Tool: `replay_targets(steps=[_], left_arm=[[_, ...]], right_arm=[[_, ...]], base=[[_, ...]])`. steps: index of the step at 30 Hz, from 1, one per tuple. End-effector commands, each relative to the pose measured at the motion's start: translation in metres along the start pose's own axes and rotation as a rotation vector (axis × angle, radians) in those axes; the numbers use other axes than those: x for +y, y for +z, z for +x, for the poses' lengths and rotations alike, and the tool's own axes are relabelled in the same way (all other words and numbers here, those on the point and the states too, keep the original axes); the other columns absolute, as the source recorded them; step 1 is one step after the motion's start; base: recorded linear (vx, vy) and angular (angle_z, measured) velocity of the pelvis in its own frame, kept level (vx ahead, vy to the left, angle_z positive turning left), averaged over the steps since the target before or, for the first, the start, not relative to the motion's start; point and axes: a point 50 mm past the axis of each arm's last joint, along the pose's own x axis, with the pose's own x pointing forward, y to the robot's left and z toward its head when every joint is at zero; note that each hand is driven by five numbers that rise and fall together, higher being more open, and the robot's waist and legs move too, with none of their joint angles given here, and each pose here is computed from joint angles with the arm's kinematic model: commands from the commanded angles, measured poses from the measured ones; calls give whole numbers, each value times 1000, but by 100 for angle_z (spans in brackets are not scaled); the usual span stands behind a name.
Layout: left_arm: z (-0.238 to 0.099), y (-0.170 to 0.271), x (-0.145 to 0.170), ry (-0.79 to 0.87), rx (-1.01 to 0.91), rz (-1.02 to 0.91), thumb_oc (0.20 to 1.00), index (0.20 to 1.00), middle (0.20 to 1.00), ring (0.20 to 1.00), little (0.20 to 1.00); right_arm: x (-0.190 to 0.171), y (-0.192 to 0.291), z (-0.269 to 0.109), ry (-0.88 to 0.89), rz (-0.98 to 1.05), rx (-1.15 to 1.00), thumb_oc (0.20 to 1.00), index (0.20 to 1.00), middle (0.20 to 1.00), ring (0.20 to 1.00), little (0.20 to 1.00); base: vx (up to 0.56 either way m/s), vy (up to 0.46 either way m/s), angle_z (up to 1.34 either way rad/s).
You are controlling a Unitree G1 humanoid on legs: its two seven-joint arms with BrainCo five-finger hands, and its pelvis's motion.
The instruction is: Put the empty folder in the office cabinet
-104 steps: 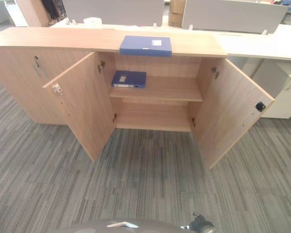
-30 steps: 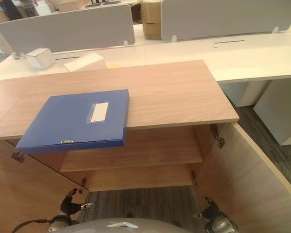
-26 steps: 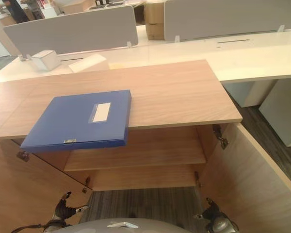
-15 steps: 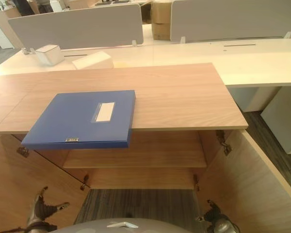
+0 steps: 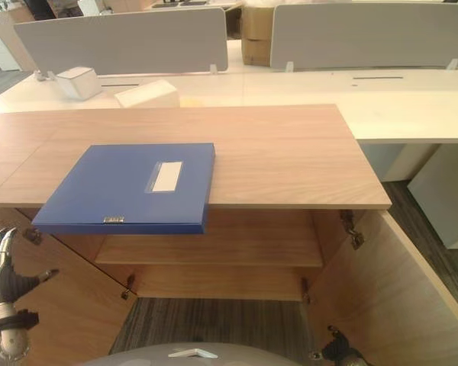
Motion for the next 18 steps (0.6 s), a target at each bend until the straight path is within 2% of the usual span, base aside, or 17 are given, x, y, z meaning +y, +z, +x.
replay_targets(steps=[1, 7, 18], left_arm=[[21, 7, 40, 174, -117, 131, 1000, 1000, 1000, 1000, 1000], [24, 17, 59, 270, -179, 160, 1000, 1000, 1000, 1000, 1000], [32, 40, 74, 319, -309, 204, 1000, 1000, 1000, 1000, 1000]], right_arm=[[-9, 22, 5, -37, 10, -56, 1000, 1000, 1000, 1000, 1000], [-6, 21, 5, -32, 20, -56, 1000, 1000, 1000, 1000, 1000], [-4, 25, 6, -22, 15, -67, 1000, 1000, 1000, 1000, 1000]], base=[[0, 0, 0], [0, 0, 0], [-2, -1, -2]])
